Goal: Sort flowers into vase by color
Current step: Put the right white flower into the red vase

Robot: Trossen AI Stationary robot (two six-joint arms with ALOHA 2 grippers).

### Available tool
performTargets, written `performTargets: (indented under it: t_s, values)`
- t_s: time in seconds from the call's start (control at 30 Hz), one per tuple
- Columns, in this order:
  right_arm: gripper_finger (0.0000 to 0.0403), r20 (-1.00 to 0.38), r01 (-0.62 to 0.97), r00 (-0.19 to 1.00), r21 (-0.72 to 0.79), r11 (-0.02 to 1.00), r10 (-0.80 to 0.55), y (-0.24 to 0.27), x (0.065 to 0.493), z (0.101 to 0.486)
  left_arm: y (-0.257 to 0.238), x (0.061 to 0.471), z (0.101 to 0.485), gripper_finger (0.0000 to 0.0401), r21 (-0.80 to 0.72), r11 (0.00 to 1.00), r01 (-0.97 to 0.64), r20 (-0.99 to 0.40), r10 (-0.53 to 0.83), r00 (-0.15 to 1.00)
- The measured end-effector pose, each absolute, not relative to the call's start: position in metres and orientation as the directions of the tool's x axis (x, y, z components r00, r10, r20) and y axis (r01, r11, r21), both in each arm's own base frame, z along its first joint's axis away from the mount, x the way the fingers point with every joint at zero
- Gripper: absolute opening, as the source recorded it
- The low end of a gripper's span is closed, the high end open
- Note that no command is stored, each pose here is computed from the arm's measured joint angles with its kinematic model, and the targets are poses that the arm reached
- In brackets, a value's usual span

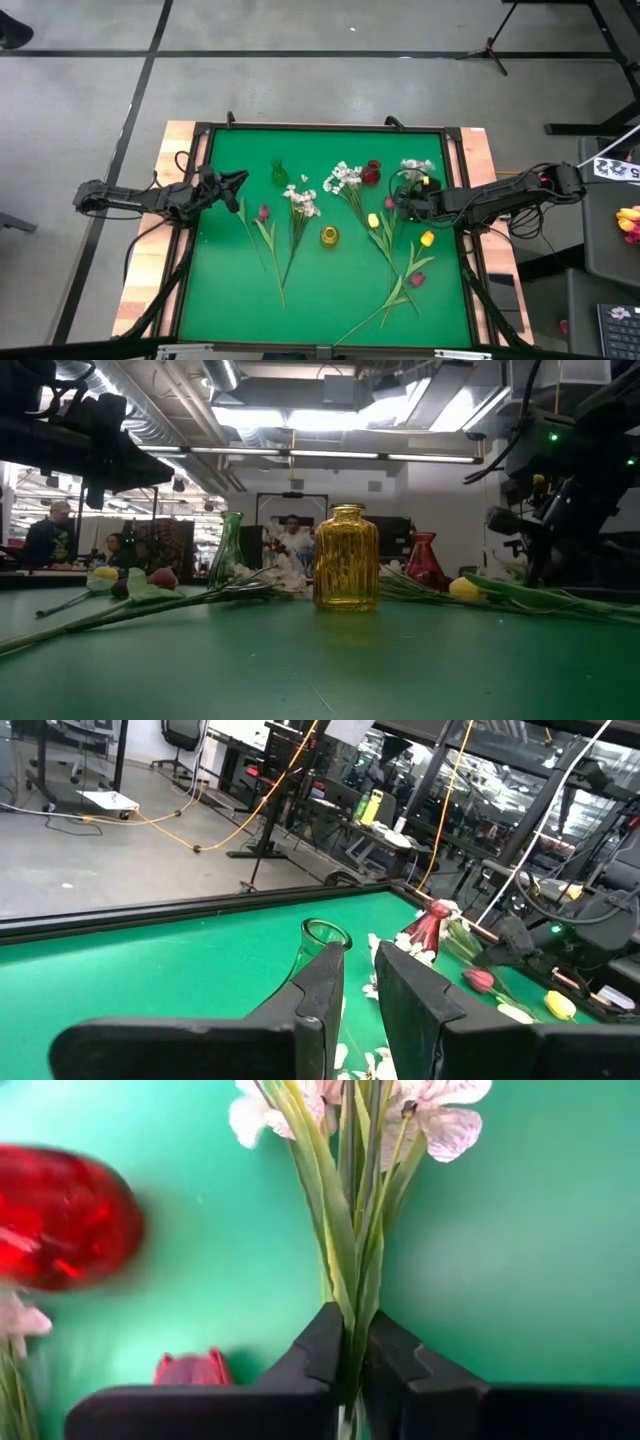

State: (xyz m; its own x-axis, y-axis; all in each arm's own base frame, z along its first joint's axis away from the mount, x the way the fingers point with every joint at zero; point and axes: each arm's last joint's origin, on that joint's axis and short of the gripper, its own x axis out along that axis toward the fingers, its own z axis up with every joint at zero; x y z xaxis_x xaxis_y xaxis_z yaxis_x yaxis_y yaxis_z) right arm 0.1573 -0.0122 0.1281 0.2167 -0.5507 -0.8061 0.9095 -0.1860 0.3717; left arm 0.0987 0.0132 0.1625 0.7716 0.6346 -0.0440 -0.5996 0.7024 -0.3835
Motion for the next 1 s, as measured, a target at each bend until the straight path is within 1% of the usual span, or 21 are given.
performTargets:
  t_s: [0.13, 0.27, 0.33, 0.47, 0.57, 0.77, 0.87, 1.0]
  values:
    - [0.0008, -0.746, 0.921, 0.207, 0.366, -0.131, -0.633, -0.015, 0.158, 0.131, 0.013, 0.099, 0.162, 0.0061, -0.384, 0.703, -0.599, -0.044, 0.634, 0.772]
    - [0.0016, -0.678, 0.925, 0.188, 0.366, -0.105, -0.710, -0.017, 0.160, 0.137, 0.014, 0.098, 0.162, 0.0061, -0.385, 0.687, -0.617, -0.043, 0.654, 0.755]
    - [0.0015, -0.669, 0.935, 0.171, 0.342, -0.096, -0.723, -0.020, 0.161, 0.141, 0.014, 0.098, 0.162, 0.0061, -0.384, 0.676, -0.629, -0.043, 0.668, 0.743]
    - [0.0007, -0.638, 0.956, 0.160, 0.289, -0.041, -0.753, -0.025, 0.166, 0.151, 0.015, 0.097, 0.162, 0.0061, -0.383, 0.658, -0.648, -0.042, 0.689, 0.724]
    - [0.0011, -0.563, 0.963, 0.156, 0.269, -0.002, -0.812, -0.030, 0.175, 0.166, 0.015, 0.097, 0.163, 0.0061, -0.382, 0.650, -0.657, -0.041, 0.699, 0.714]
    - [0.0006, -0.385, 0.985, 0.136, 0.148, 0.085, -0.913, -0.037, 0.193, 0.205, 0.016, 0.096, 0.162, 0.0061, -0.380, 0.627, -0.680, -0.040, 0.723, 0.689]
    - [0.0008, -0.272, 0.993, 0.105, 0.079, 0.086, -0.957, -0.038, 0.201, 0.227, 0.016, 0.096, 0.163, 0.0061, -0.380, 0.625, -0.682, -0.039, 0.726, 0.687]
    - [0.0014, -0.154, 0.999, 0.054, 0.015, 0.053, -0.987, -0.039, 0.207, 0.249, 0.016, 0.096, 0.162, 0.0061, -0.377, 0.625, -0.684, -0.042, 0.726, 0.687]
